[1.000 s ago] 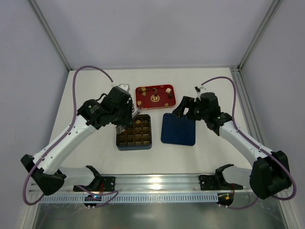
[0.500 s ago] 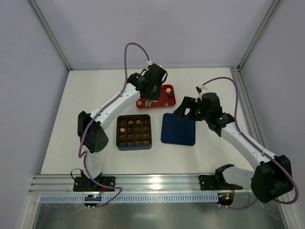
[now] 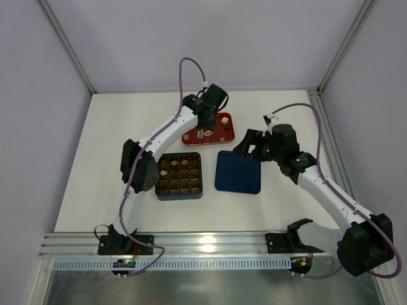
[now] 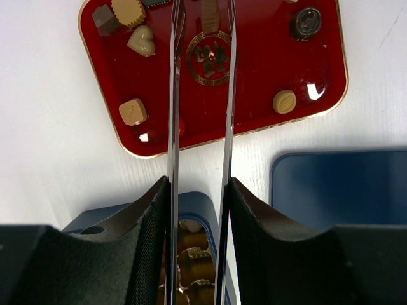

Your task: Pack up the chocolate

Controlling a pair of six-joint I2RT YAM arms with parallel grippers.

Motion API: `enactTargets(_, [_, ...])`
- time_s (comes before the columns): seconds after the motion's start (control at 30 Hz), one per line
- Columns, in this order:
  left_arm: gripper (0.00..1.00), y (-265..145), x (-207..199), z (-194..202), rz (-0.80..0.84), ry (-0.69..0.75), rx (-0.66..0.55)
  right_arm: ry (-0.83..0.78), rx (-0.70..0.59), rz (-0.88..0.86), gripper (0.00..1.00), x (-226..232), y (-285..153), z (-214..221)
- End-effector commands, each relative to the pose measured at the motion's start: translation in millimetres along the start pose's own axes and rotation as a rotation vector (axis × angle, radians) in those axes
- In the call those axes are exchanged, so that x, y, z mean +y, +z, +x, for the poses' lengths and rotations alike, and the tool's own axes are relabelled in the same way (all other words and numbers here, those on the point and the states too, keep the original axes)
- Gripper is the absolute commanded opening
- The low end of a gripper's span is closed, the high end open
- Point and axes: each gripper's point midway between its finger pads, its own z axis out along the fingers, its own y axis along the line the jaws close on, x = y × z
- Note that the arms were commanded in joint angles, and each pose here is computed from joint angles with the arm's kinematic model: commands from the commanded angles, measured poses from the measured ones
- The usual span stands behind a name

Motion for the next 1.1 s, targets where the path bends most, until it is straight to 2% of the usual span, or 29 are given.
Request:
enactTargets(0.0, [0.41, 5.6, 2.7, -9.6, -0.015, 0.007, -0.031, -0.028, -0.055, -0.025, 0.93, 11.1, -8.0, -16.4])
enactTargets(0.53, [0.37, 30.9, -2.1, 0.1, -0.008, 0.013, 0.0, -0.03, -0.056, -0.001, 0.94, 4.4, -10.3, -13.5])
enactTargets(0.73, [0.29, 33.8, -4.6, 1.8, 0.003, 0.021, 0.006, -0.033, -0.057, -0.002, 0.94, 5.0, -10.6, -13.5])
enactTargets(0.93, [0.19, 13.3, -0.5, -7.4, 0.014, 0.015, -0.019, -0.03, -0.058, -0.001, 0.94, 4.8, -9.8, -13.8])
enactTargets(1.07, [0.17, -22.7, 7.0, -20.7, 0.042, 0.003, -0.06, -0.027, -0.057, -0.006, 0.93, 5.7, -6.9, -15.0])
